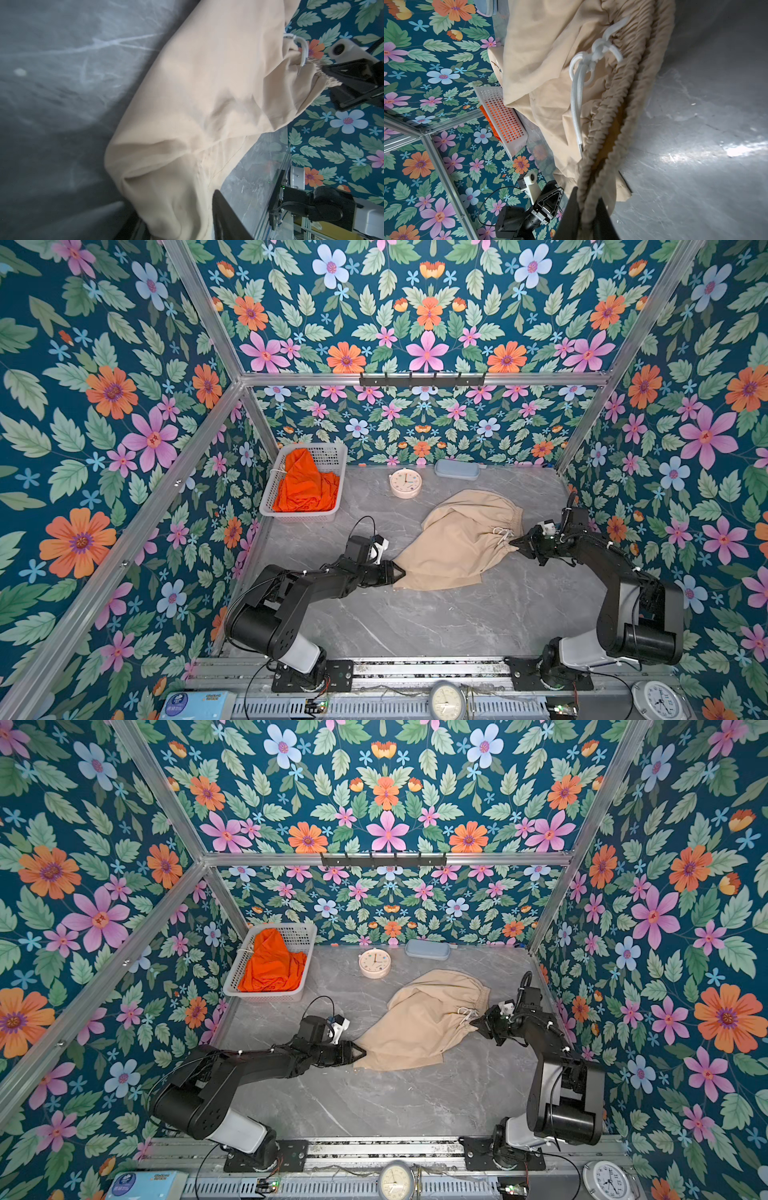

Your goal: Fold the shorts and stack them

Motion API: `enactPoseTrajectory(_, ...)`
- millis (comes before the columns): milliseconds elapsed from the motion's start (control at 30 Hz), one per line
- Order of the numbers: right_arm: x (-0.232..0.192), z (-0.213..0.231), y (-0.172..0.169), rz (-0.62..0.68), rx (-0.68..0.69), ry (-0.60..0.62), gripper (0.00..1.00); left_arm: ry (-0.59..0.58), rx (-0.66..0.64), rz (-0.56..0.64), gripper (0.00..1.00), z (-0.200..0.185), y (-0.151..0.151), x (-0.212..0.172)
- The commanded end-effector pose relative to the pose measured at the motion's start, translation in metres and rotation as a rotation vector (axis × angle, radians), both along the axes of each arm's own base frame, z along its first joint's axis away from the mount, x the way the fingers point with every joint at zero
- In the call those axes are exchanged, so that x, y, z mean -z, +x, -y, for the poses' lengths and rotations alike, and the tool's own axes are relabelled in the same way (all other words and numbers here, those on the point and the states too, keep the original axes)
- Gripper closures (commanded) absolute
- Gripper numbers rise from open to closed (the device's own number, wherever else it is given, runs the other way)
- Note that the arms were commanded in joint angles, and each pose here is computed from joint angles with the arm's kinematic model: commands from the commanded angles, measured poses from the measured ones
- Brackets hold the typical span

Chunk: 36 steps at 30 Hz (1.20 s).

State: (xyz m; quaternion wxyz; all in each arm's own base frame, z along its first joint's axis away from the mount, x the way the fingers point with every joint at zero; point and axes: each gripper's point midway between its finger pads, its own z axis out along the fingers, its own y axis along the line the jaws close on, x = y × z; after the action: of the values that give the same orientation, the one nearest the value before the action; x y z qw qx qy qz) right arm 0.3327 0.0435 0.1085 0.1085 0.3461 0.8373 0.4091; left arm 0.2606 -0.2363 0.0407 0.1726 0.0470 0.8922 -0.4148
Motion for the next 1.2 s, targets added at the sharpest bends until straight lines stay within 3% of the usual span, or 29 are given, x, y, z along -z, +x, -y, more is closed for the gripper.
enactPoseTrajectory(0, -0.002, -0.001, 0.001, 0.010, -0.002, 0.008, 0.88, -0.064, -0.004, 0.056, 0.50, 0.007, 0.008, -0.016)
enactPoseTrajectory(267, 0.000, -0.002, -0.001, 0.007, -0.004, 0.010, 0.89, -0.144, -0.004, 0.114, 0.50, 0.011, 0.009, -0.039)
enactPoseTrajectory(467, 0.000, -0.002, -0.001, 0.009, -0.006, 0.013, 0.89, -0.108, -0.030, 0.098, 0.53, 0.002, 0.005, -0.031)
enactPoseTrajectory(667, -0.002, -0.003, -0.001, 0.013, -0.008, 0.015, 0.89, -0.086, -0.033, 0.055, 0.61, 0.000, 0.002, -0.020)
enactPoseTrajectory(800, -0.005, -0.003, -0.001, 0.019, -0.008, 0.013, 0.89, -0.046, -0.041, 0.046, 0.73, -0.003, 0.004, -0.021)
enactPoseTrajectory(1033, -0.033, -0.004, 0.005, 0.074, -0.019, 0.019, 0.93, 0.263, -0.068, 0.098, 0.97, -0.036, 0.021, -0.033)
enactPoseTrajectory(1167, -0.076, -0.004, 0.017, 0.171, -0.035, 0.013, 0.97, 0.447, -0.043, 0.196, 1.00, -0.055, 0.039, -0.065)
